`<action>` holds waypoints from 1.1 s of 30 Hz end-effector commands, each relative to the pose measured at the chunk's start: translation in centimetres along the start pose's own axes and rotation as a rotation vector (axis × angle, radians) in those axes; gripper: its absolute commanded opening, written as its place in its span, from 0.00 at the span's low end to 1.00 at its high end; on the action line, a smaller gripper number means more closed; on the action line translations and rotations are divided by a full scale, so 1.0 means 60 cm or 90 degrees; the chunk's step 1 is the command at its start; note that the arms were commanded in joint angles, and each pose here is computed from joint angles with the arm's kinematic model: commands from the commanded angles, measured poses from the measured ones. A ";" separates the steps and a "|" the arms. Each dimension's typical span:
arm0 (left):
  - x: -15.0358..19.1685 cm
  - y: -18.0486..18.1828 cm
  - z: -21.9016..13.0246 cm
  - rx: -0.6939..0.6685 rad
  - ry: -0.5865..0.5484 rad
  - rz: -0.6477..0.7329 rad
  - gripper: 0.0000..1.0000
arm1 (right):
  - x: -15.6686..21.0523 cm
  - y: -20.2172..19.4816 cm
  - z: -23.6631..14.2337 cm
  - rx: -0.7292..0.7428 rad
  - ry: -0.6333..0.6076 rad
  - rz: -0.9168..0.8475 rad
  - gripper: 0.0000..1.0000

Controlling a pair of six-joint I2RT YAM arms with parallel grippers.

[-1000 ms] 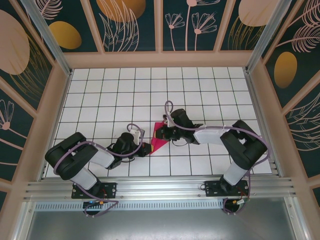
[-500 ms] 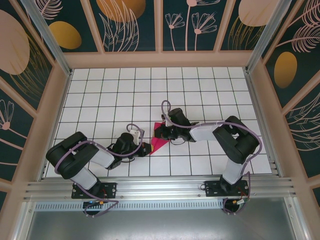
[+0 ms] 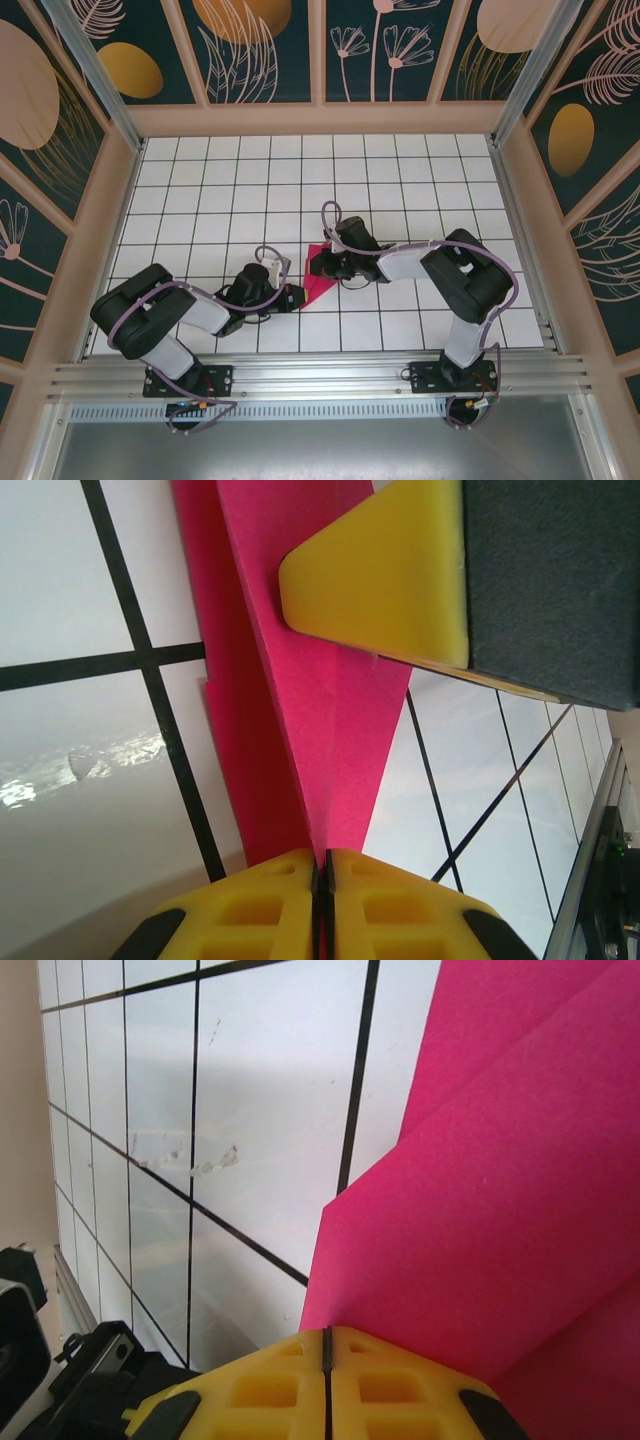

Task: Fold a paper plane with a square sheet of paper (pick it up from the middle)
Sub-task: Fourth fold the wing at the center of the table.

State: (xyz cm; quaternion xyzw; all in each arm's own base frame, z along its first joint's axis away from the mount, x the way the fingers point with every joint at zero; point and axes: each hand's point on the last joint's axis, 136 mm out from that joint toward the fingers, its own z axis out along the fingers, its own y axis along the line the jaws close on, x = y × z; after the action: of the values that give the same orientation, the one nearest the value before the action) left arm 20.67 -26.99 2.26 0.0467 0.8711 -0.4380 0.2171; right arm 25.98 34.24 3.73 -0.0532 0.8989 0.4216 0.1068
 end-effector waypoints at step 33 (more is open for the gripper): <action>0.014 0.019 0.000 -0.026 0.022 0.001 0.00 | -0.022 0.002 0.008 0.005 0.001 -0.024 0.10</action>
State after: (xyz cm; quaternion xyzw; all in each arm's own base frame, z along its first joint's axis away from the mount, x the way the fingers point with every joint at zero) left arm 20.59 -26.91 2.01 0.0511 0.8761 -0.4296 0.2127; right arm 26.69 34.22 3.69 -0.0550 0.9018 0.4129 0.1148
